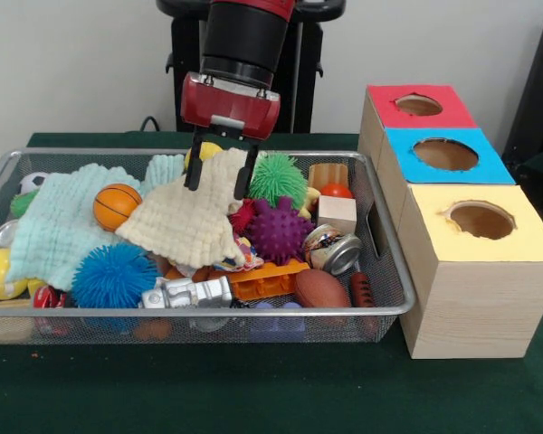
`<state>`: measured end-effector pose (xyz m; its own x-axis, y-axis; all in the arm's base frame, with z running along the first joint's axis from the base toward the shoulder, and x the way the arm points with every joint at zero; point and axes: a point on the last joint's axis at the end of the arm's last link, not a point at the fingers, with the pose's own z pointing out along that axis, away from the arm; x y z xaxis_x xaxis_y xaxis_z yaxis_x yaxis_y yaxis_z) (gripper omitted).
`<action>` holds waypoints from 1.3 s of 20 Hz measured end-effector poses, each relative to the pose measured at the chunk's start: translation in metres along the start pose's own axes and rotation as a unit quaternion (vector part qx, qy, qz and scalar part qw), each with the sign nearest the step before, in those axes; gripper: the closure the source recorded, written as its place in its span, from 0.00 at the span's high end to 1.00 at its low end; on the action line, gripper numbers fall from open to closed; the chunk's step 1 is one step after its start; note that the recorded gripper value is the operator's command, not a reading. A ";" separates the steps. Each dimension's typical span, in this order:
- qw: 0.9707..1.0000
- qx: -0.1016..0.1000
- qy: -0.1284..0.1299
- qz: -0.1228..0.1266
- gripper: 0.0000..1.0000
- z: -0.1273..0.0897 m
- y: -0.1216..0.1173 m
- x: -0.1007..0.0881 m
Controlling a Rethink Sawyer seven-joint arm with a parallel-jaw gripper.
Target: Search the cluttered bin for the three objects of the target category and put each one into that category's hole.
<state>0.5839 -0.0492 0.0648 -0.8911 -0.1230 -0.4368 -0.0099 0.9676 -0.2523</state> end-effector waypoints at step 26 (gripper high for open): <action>0.997 -0.002 0.075 0.016 1.00 0.043 -0.047 0.087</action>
<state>0.5267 -0.1145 0.0015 -0.9491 -0.0577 -0.3096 0.0180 0.9716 -0.2361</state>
